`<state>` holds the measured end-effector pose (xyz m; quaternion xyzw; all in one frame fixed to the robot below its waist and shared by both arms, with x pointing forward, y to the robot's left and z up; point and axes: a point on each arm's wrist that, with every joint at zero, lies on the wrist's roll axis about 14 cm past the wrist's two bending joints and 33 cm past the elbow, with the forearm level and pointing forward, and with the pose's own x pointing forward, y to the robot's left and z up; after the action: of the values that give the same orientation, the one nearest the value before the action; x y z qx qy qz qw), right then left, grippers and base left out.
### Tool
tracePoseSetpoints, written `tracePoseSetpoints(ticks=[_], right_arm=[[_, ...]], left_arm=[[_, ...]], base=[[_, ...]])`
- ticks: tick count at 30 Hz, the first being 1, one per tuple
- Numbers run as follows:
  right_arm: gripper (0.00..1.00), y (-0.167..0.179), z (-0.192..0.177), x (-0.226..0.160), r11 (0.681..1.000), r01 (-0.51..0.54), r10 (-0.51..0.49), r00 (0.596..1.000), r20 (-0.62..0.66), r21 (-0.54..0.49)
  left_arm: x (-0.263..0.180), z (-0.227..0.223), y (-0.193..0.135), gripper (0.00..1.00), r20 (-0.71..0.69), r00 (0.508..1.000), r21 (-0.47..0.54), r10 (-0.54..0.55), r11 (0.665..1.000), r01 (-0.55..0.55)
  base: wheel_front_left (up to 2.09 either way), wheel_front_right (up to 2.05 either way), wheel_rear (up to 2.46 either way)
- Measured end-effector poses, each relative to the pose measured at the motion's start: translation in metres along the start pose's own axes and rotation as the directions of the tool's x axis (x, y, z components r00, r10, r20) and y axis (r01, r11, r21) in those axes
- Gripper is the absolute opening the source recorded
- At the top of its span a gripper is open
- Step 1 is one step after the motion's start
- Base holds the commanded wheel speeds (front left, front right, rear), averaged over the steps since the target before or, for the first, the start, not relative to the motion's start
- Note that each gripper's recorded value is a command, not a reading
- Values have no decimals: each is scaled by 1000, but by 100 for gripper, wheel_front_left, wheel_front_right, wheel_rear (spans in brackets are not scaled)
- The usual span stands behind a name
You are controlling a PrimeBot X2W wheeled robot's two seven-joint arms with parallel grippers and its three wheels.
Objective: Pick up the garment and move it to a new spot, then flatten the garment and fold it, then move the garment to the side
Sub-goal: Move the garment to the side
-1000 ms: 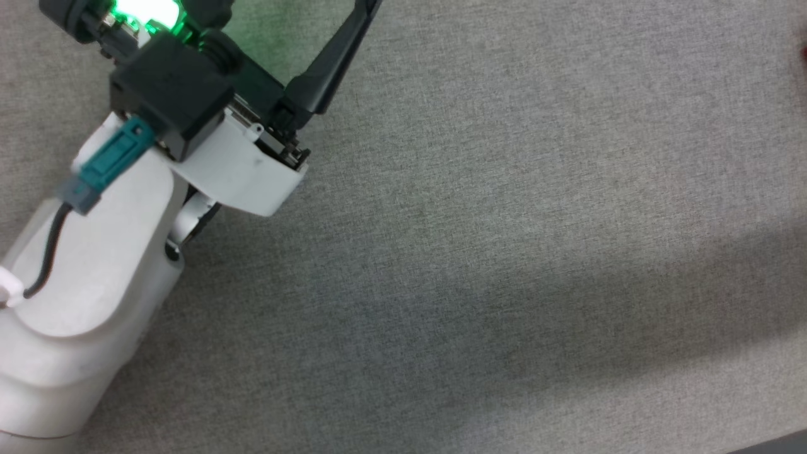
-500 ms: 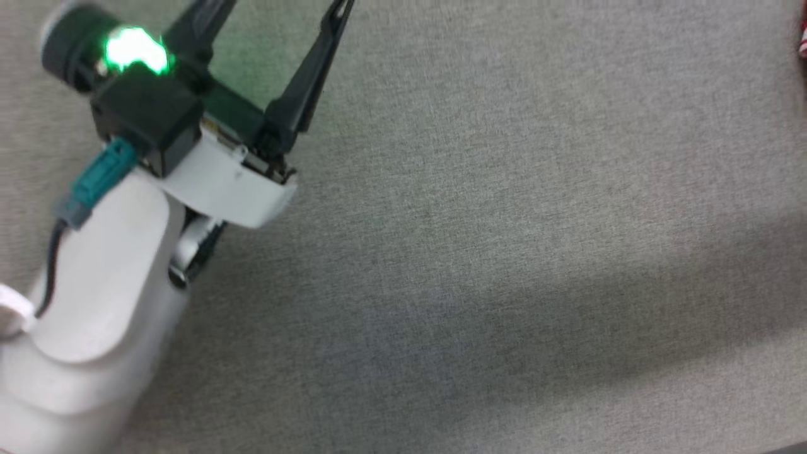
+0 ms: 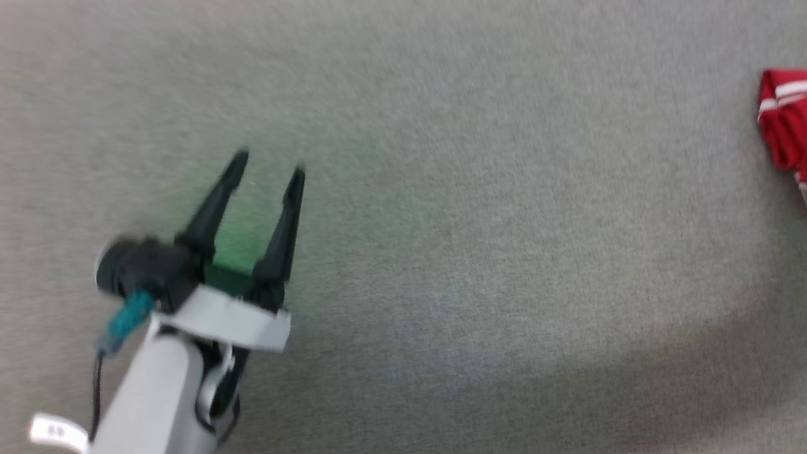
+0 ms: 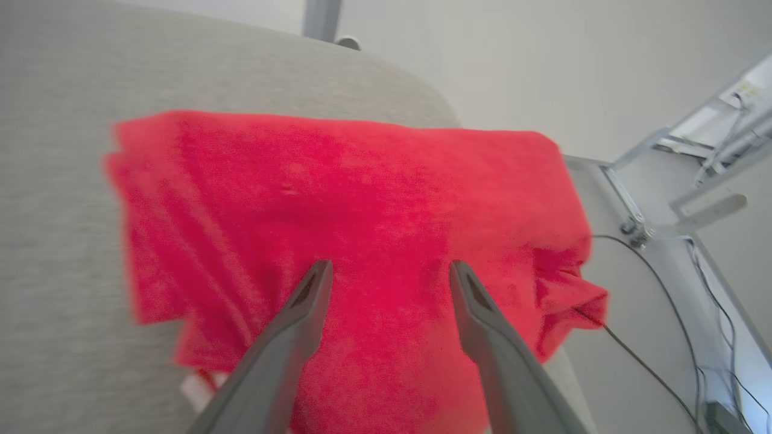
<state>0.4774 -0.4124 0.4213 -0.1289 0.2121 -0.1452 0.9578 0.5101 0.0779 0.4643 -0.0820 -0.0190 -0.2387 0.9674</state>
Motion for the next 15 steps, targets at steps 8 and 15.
tracePoseSetpoints(ticks=[8,15], right_arm=[[100,90,13,-34,969,-246,243,967,82,20],[100,137,19,-75,919,-376,356,920,166,114]], left_arm=[[-63,18,13,100,-7,989,-5,151,989,-151],[-117,29,21,100,-10,964,5,265,964,-264]], base=[[0,0,0],[0,0,0]])
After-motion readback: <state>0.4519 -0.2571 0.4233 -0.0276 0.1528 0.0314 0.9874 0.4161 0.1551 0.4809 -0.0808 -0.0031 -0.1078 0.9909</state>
